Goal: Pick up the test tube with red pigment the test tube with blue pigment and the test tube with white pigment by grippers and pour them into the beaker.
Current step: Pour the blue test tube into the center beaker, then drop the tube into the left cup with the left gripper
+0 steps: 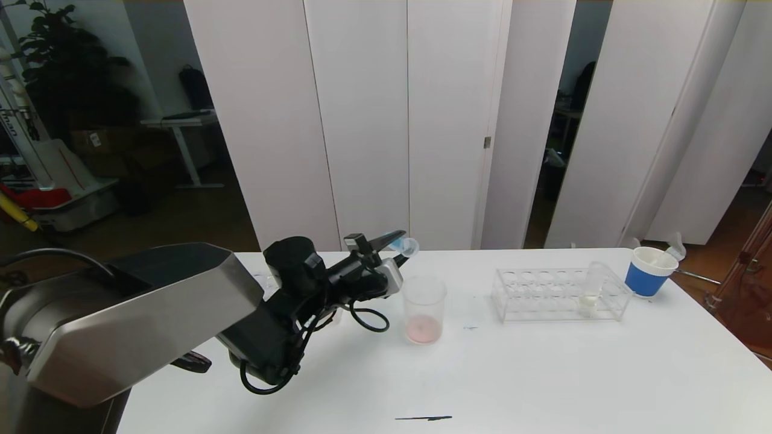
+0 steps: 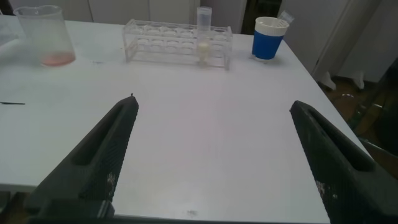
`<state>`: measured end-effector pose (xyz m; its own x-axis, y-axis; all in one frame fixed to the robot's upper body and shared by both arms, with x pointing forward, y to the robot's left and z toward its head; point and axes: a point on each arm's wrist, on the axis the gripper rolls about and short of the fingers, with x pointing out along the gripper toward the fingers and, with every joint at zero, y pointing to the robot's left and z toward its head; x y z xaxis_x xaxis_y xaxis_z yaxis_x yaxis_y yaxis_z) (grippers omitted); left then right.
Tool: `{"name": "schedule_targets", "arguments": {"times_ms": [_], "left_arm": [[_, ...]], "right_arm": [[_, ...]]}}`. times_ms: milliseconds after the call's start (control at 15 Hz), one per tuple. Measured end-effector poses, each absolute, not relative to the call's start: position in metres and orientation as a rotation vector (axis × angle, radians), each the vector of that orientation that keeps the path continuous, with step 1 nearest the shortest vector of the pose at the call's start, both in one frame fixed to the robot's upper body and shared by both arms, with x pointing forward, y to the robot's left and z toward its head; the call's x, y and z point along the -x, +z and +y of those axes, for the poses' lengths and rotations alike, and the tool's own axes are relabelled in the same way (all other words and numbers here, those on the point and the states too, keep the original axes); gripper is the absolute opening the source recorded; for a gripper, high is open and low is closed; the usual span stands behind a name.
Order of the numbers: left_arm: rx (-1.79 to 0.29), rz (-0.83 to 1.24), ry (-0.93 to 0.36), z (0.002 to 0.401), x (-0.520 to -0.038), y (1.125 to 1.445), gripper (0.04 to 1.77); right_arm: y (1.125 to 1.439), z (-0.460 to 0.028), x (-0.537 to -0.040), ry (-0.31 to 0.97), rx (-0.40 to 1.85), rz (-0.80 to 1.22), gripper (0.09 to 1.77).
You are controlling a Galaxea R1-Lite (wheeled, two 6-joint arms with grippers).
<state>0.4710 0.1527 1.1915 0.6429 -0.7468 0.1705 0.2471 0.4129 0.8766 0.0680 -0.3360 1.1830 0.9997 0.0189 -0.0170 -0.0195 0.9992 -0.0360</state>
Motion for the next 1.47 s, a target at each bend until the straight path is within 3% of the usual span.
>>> {"name": "schedule_targets", "arguments": {"times_ms": [733,1467], "left_arm": [[-1.068,-0.72,-0.673,0.152,-0.484,1.178,0.58],[-1.147,-0.781,-0.622,0.154,-0.49,1.185,0.58]], "right_arm": [[1.183,-0.336,-0.068,0.019,0.036,0.017,1.75],[1.183,-0.336,-0.068,0.019,0.036,0.016,1.75]]}}
